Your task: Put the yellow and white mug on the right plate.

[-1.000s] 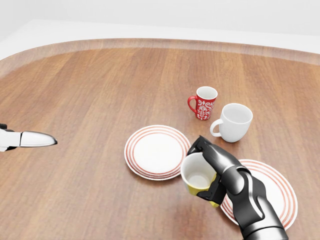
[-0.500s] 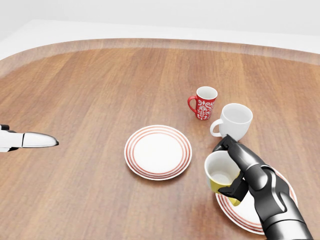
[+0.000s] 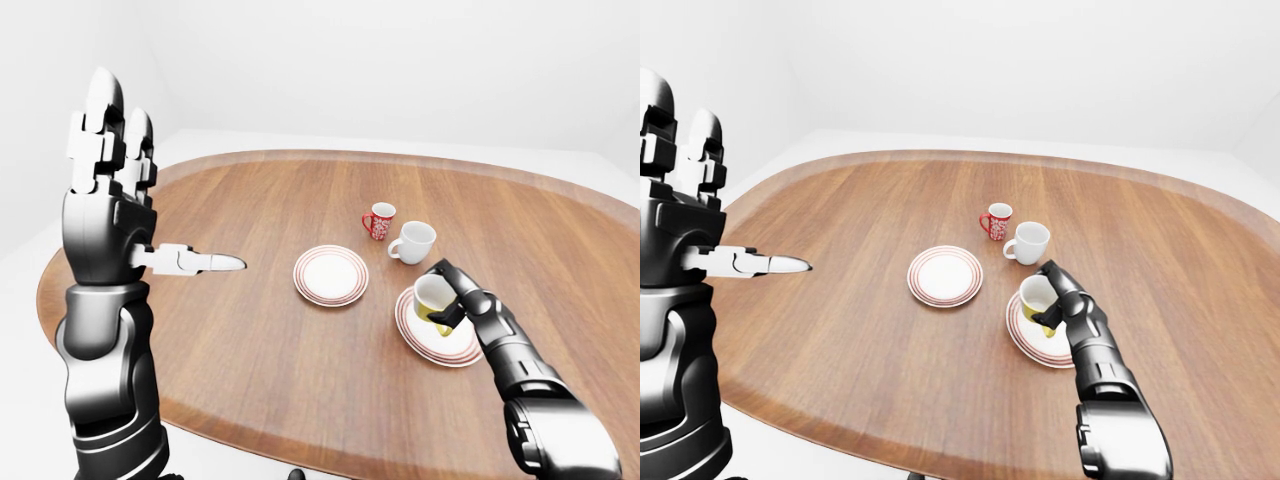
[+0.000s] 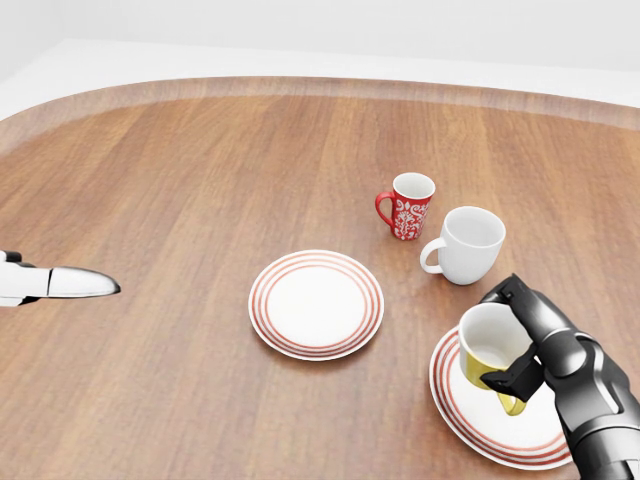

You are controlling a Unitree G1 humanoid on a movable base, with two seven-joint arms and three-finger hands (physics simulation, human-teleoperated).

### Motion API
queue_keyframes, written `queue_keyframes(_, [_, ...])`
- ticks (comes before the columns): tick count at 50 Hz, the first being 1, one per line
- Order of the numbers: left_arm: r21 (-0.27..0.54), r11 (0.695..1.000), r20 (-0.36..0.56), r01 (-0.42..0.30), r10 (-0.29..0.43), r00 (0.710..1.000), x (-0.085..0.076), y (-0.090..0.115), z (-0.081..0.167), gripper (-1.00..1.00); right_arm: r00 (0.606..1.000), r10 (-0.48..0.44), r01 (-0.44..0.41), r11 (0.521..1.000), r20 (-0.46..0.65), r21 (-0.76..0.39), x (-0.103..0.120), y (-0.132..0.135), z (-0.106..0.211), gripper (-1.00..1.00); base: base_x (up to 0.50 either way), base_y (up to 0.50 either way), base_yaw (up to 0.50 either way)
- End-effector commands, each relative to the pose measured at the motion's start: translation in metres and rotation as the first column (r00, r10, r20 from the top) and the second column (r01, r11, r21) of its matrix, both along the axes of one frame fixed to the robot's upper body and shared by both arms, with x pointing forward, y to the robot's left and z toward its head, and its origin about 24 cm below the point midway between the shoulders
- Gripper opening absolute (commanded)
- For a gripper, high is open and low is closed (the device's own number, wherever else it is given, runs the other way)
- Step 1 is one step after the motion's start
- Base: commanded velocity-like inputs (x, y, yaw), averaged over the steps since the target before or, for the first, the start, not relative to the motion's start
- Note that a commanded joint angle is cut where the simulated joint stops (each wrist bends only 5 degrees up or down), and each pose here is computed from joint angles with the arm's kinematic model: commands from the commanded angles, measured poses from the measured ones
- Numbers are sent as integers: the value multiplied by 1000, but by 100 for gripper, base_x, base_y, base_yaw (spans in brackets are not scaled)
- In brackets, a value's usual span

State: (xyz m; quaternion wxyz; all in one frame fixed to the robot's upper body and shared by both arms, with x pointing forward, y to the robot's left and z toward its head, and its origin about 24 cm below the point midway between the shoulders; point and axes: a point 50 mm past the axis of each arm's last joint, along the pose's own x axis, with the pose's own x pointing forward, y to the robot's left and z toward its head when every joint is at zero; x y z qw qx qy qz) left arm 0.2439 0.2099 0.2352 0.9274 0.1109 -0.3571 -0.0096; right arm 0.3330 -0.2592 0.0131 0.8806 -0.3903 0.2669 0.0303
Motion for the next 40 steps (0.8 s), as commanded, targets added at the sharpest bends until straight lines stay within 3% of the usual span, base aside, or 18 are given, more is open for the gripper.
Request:
queue_keyframes(1, [2,1000,-4,0,0,1000,0,0,-1,100,996,-87,88,996,24,-1,-3,-21,3,-100,0,0,0])
queue_keyframes(40, [8,1000,-16,0,0,1000,0,-2,-4,100,985,-167,166,986,32,29,-12,-33,-10,-100,0,0,0])
